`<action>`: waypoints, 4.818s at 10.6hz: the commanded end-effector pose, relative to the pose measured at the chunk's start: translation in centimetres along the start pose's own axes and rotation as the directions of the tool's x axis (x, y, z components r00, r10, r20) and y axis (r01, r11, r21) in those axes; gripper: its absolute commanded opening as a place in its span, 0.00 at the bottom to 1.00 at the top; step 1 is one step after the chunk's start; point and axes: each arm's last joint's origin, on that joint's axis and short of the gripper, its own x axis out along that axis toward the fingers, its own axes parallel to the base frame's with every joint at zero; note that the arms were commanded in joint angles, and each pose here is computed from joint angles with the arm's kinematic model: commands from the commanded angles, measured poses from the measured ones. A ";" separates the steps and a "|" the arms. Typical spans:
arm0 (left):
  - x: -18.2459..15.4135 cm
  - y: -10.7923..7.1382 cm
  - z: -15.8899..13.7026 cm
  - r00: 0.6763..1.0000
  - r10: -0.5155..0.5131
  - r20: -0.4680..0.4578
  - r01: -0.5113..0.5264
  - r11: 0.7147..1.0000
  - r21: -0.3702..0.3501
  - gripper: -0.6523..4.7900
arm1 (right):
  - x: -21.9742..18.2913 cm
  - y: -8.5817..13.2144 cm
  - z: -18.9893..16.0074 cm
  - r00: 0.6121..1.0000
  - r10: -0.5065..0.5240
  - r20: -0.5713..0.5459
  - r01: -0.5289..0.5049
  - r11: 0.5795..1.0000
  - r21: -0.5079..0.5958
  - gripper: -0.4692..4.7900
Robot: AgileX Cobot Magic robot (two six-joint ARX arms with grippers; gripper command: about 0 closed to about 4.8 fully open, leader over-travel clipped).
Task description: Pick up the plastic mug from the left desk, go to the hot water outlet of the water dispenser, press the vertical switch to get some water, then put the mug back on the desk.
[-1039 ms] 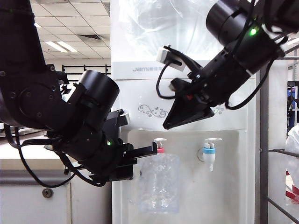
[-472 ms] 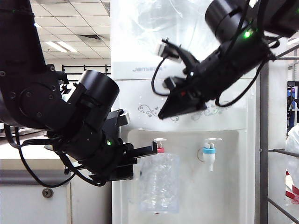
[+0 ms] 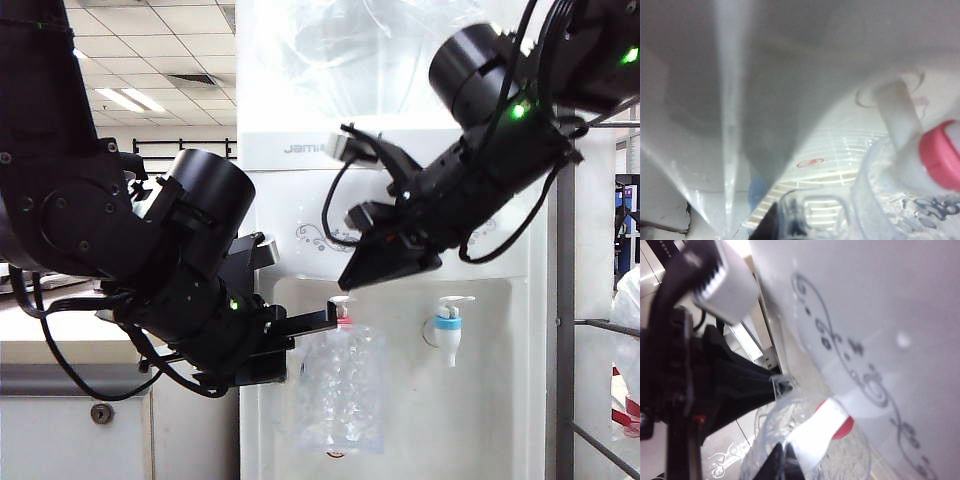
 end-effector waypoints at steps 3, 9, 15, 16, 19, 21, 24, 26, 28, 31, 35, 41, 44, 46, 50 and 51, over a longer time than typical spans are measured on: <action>-0.1 -0.4 0.7 0.998 -0.029 0.055 0.029 1.000 -0.011 0.11 | 0.0 -0.1 0.4 0.999 -0.036 0.026 0.036 0.999 -0.010 0.09; -0.1 -0.4 0.7 0.998 -0.029 0.055 0.029 1.000 -0.011 0.11 | 0.6 -0.1 -0.8 0.996 -0.053 -0.068 0.054 0.998 0.014 0.09; -0.1 -0.3 0.7 0.998 -0.028 0.056 0.029 1.000 -0.011 0.11 | 1.3 0.7 -1.4 0.994 -0.026 -0.102 0.027 1.000 0.006 0.09; -0.1 -0.3 0.7 0.998 -0.028 0.056 0.029 1.000 -0.011 0.11 | 1.4 0.8 -1.4 0.994 -0.023 -0.105 0.024 1.000 0.004 0.09; -0.1 -0.3 0.7 0.998 -0.028 0.055 0.029 1.000 -0.007 0.11 | 1.4 0.8 -1.4 0.994 -0.027 -0.106 0.028 1.000 0.004 0.09; -0.1 -0.3 0.7 0.998 -0.028 0.055 0.029 1.000 -0.007 0.11 | 1.4 0.8 -1.4 0.994 -0.027 -0.106 0.027 1.000 0.004 0.09; -0.1 -0.3 0.7 0.998 -0.028 0.055 0.027 1.000 0.015 0.11 | 1.4 0.8 -1.5 0.993 -0.026 -0.113 0.027 1.000 0.006 0.09; -0.1 -0.4 0.7 0.998 -0.028 0.056 0.028 1.000 0.015 0.11 | 1.4 0.8 -1.5 0.993 -0.026 -0.113 0.027 1.000 0.006 0.09; -0.1 -0.4 0.7 0.998 -0.029 0.055 0.028 1.000 0.015 0.11 | 1.4 0.8 -1.5 0.993 -0.026 -0.112 0.027 1.000 0.006 0.09; -0.1 -0.3 0.7 0.998 -0.028 0.056 0.027 1.000 0.015 0.11 | 1.4 0.8 -1.5 0.993 -0.026 -0.113 0.027 1.000 0.006 0.09; -0.1 -0.3 0.7 0.998 -0.028 0.056 0.027 1.000 0.015 0.11 | 1.4 0.8 -1.5 0.993 -0.026 -0.113 0.027 1.000 0.006 0.09; -0.1 -0.3 0.7 0.998 -0.028 0.056 0.027 1.000 0.015 0.11 | 1.4 0.8 -1.5 0.992 -0.025 -0.120 0.026 1.000 0.008 0.09; -0.1 -0.3 0.7 0.998 -0.028 0.056 0.027 1.000 0.015 0.11 | 1.4 0.8 -1.5 0.992 -0.025 -0.120 0.026 1.000 0.008 0.09; 0.0 -0.3 0.7 0.998 -0.028 0.057 0.028 1.000 0.014 0.11 | 1.4 0.8 -1.5 0.992 -0.024 -0.120 0.025 1.000 0.008 0.09; 0.0 -0.4 0.8 0.998 -0.030 0.062 0.029 0.999 0.013 0.11 | 1.4 0.8 -1.5 0.992 -0.025 -0.120 0.026 1.000 0.008 0.09; 0.0 -0.3 0.8 0.998 -0.029 0.062 0.029 1.000 0.012 0.11 | 1.4 0.8 -1.5 0.992 -0.025 -0.120 0.026 1.000 0.008 0.09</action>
